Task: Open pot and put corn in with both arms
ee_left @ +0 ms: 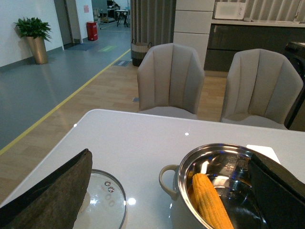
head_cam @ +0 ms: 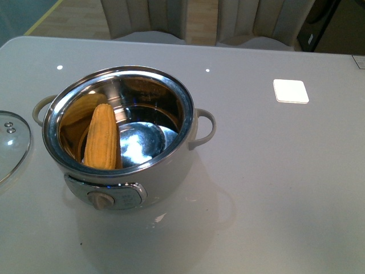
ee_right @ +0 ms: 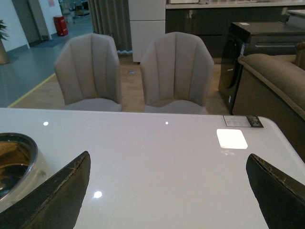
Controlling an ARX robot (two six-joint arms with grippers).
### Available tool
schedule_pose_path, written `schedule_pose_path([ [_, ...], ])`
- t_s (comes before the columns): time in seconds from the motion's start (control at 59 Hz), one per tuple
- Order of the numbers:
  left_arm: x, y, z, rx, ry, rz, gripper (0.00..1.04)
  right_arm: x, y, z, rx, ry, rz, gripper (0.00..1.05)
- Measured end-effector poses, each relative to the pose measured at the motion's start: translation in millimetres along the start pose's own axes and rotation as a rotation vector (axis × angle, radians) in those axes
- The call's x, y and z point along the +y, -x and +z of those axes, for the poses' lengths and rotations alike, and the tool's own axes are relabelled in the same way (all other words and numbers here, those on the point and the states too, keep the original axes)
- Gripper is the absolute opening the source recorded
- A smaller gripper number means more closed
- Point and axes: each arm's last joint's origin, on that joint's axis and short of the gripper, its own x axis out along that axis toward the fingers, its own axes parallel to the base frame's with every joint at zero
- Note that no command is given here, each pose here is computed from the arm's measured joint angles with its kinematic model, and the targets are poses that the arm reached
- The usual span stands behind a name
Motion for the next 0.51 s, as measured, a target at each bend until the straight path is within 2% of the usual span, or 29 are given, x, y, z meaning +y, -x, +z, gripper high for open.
schedule_pose_path([
  [0.508, 0.0, 0.0, 0.0, 0.000, 0.000, 0.000, 0.98, 0.0, 0.0, 0.0, 0.000, 0.000, 0.000, 0.96],
])
